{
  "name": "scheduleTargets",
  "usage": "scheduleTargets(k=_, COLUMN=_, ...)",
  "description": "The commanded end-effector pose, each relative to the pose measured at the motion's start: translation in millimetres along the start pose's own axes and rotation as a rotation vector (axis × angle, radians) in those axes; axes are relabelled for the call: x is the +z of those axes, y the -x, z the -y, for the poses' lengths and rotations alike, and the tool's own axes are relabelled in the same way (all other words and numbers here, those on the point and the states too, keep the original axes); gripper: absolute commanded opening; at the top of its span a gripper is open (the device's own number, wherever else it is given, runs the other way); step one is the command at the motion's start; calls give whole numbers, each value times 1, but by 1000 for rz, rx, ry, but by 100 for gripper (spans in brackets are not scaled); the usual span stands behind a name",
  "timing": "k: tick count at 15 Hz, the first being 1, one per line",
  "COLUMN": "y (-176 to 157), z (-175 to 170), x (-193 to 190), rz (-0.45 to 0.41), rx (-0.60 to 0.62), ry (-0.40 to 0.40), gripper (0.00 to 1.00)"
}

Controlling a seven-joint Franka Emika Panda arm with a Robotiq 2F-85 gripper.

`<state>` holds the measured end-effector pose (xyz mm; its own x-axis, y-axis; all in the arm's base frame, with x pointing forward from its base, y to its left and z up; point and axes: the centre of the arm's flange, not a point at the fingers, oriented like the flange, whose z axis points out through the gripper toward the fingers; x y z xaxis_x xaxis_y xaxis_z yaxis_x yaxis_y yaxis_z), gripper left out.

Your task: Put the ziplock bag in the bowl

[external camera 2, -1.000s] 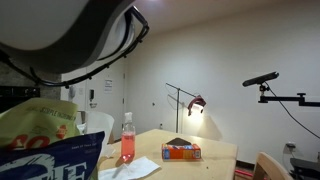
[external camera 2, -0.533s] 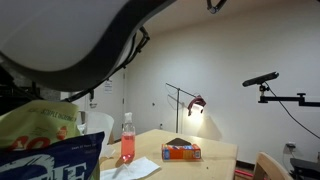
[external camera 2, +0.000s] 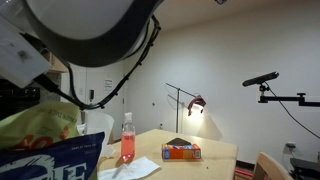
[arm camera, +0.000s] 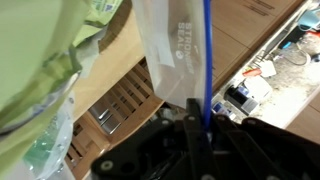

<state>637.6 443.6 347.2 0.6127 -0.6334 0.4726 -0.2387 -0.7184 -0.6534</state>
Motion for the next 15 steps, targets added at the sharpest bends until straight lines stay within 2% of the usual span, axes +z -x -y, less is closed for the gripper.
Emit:
scheduleTargets(k=1, y=-8, z=-9, x=-21, rz=53, rx=19, ry=140, gripper=1)
scheduleTargets(k=3, y=-6, z=-14, x=-19, rz=94, rx=23, ry=212, gripper=1)
scheduleTargets(k=9, y=7, z=-25, x=-19, rz=216, rx=48, ry=352, gripper=1)
scheduleTargets(k=15, y=2, z=-39, x=-17, rz=248, rx=30, ry=493, gripper=1)
